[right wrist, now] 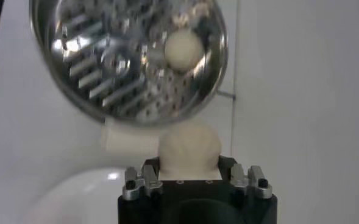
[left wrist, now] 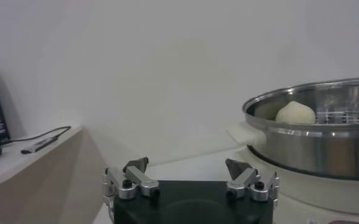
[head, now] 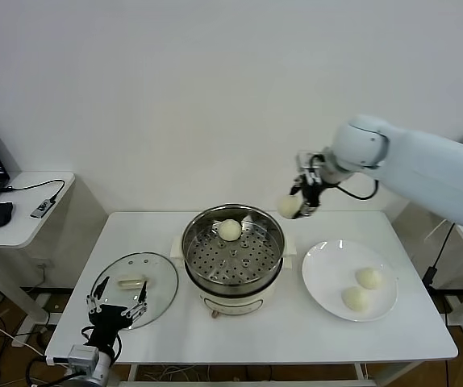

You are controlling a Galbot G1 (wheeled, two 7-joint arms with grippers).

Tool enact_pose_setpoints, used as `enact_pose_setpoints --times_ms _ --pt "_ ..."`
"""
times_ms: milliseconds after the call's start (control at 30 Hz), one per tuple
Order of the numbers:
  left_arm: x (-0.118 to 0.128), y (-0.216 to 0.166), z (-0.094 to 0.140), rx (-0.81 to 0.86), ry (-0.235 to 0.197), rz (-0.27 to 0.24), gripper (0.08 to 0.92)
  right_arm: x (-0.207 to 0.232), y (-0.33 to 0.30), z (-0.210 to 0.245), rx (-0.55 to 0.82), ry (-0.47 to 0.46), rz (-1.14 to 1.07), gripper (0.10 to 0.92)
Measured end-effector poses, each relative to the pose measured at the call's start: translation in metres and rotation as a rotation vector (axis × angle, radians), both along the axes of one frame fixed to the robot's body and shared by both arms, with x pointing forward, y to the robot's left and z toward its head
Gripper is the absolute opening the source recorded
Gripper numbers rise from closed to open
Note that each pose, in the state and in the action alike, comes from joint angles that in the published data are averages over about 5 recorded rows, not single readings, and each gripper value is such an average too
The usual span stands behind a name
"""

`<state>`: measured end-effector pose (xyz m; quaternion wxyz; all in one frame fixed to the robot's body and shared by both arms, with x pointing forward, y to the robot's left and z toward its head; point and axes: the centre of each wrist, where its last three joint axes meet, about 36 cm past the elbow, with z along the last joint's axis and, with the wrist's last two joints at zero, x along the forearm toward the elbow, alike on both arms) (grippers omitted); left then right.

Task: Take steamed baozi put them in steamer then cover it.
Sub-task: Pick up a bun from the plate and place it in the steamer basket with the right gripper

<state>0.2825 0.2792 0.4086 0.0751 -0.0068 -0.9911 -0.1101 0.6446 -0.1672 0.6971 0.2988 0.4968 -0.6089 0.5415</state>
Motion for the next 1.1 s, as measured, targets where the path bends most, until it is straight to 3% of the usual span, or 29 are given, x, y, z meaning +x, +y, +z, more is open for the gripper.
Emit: enact_pose_setpoints --times_ms 533,1100 --pt "0.001 -0.001 0.003 -0.009 -0.014 0.012 0.823 -0.002 0.125 -0.056 0.017 0.090 0.008 0.598" --pt "0.002 0.000 0.004 -0.008 -0.020 0.012 0.823 -0.001 0.169 -0.111 0.010 0.145 -0.016 0.605"
